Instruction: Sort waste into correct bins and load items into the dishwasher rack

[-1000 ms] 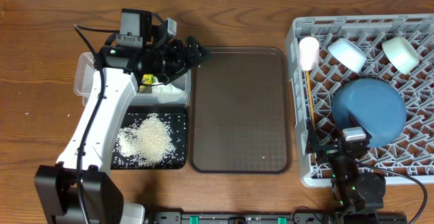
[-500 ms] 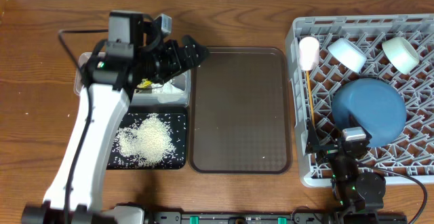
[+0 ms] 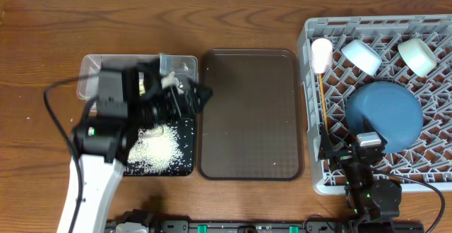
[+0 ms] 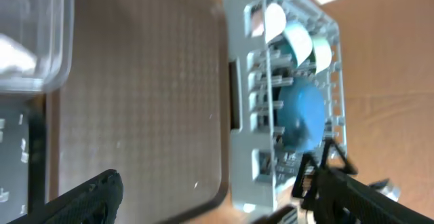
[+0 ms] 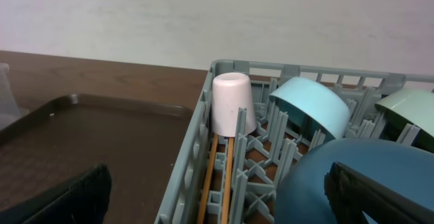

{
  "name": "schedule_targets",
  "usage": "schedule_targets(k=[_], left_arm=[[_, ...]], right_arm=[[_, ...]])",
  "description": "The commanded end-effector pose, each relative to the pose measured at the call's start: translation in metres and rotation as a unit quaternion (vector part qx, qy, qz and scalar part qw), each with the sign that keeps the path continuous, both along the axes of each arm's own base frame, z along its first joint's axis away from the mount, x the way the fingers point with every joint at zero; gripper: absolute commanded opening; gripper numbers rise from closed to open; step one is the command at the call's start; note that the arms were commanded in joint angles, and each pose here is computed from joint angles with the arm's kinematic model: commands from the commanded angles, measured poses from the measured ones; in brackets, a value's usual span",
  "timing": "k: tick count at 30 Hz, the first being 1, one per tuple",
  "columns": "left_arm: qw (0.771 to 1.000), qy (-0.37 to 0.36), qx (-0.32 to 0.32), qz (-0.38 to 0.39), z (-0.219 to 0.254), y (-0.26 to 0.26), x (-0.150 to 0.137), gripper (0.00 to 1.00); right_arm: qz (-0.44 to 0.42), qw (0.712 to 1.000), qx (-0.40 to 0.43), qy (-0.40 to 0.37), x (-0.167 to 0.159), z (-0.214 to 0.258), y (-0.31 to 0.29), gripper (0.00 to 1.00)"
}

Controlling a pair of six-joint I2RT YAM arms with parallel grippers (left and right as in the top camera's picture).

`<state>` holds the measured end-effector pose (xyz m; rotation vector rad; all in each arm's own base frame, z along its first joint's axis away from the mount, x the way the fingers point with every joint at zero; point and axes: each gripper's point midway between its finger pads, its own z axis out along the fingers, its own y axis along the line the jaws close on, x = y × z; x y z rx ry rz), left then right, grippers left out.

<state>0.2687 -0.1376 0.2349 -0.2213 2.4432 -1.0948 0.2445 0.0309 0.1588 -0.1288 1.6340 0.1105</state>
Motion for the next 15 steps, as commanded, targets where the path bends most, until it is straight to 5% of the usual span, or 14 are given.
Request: schedule_targets(k=[1,10,15], left_arm=[[1.0,0.015,0.003,0.001,-0.025,0.004,-0.024,0.94],[0.998,0.065,0.008,0.002,-0.123,0.013,-0.1,0.94],[0.997,0.068,0.015,0.028,-0.15,0.02,-0.113,0.94]], right_arm=[[0.009,1.0,-0.006,-0.001,-0.001,-0.001,0.004,0.99],[0.009,1.0,-0.006,-0.001,-0.001,-0.001,0.004,0.99],[0.009,1.0,-0.006,-0.001,-0.001,-0.001,0.004,0.99]])
